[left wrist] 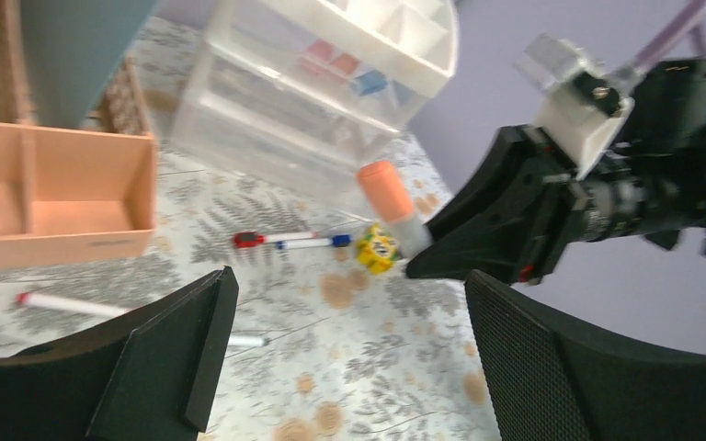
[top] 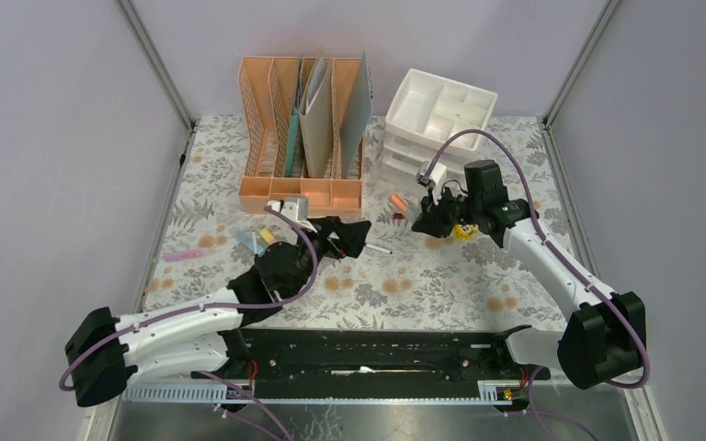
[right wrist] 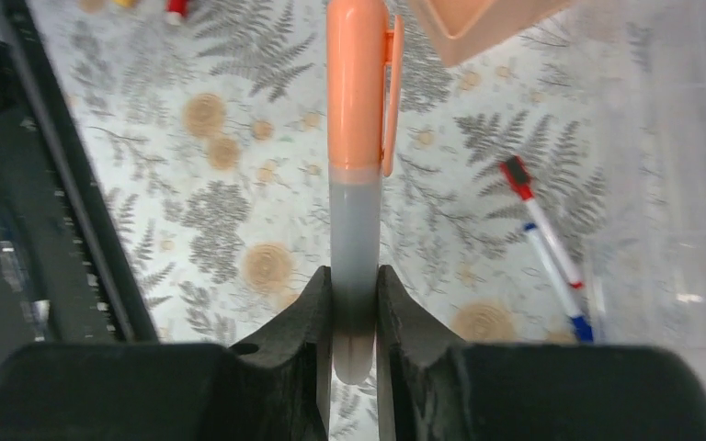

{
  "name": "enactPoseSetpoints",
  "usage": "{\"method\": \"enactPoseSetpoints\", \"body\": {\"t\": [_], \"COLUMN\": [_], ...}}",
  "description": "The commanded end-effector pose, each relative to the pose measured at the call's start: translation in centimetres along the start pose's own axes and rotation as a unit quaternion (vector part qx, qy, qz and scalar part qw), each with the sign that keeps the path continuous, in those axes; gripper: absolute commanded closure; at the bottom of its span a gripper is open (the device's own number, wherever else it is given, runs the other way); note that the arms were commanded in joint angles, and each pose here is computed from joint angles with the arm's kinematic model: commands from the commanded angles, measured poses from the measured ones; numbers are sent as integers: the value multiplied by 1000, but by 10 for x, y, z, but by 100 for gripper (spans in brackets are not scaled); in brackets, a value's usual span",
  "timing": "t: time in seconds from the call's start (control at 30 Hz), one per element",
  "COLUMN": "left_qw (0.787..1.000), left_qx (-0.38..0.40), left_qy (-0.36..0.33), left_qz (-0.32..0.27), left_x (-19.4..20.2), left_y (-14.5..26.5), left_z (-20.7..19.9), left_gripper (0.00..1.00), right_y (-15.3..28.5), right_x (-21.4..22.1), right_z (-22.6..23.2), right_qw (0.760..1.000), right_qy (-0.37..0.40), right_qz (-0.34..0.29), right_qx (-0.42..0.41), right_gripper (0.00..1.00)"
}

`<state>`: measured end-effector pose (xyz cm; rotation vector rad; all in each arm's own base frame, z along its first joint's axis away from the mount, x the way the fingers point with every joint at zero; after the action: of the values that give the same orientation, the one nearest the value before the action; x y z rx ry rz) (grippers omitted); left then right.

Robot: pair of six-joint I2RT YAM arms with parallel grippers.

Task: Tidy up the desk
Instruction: Place the stationery in the drawer.

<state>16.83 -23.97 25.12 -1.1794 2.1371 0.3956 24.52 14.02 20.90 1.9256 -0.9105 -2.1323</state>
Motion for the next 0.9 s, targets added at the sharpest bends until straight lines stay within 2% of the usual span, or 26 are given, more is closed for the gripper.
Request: {"method": "enactPoseSetpoints", "body": {"t": [0.0, 0.3, 0.67, 0.87], "left_qw": [994, 981, 975, 975], "left_qx": [-81, -166, -200, -205], "left_qy": [-70, -98, -93, -83], "left_qz": [-7, -20, -35, -37], "left_x": [-10, -19, -20, -17], "left_y": [16, 43, 58, 65], "left_z": [30, 67, 88, 94], "left_gripper": [1, 1, 1, 1], "right_y": [21, 28, 0, -15], "right_x": [-16, -31, -44, -35], "right_z": [-20, -62, -100, -111], "right_qw": [993, 970, 971, 972], "right_qy": [79, 131, 124, 113], "right_qz": [41, 110, 120, 134], "right_qx": [84, 175, 167, 156], "right_gripper": [100, 100, 100, 100]}}
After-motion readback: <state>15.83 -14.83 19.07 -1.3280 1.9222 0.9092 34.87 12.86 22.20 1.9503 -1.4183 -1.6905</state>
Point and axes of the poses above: each gripper's point midway between its finger pads, its own y axis back along the fingers, its own z axis along the line the jaws close on, x = y × z, the point moved 8 cm from there along y, back along the fingers, and after that the axes turned 12 degrees about y, right-handed, at the moved point
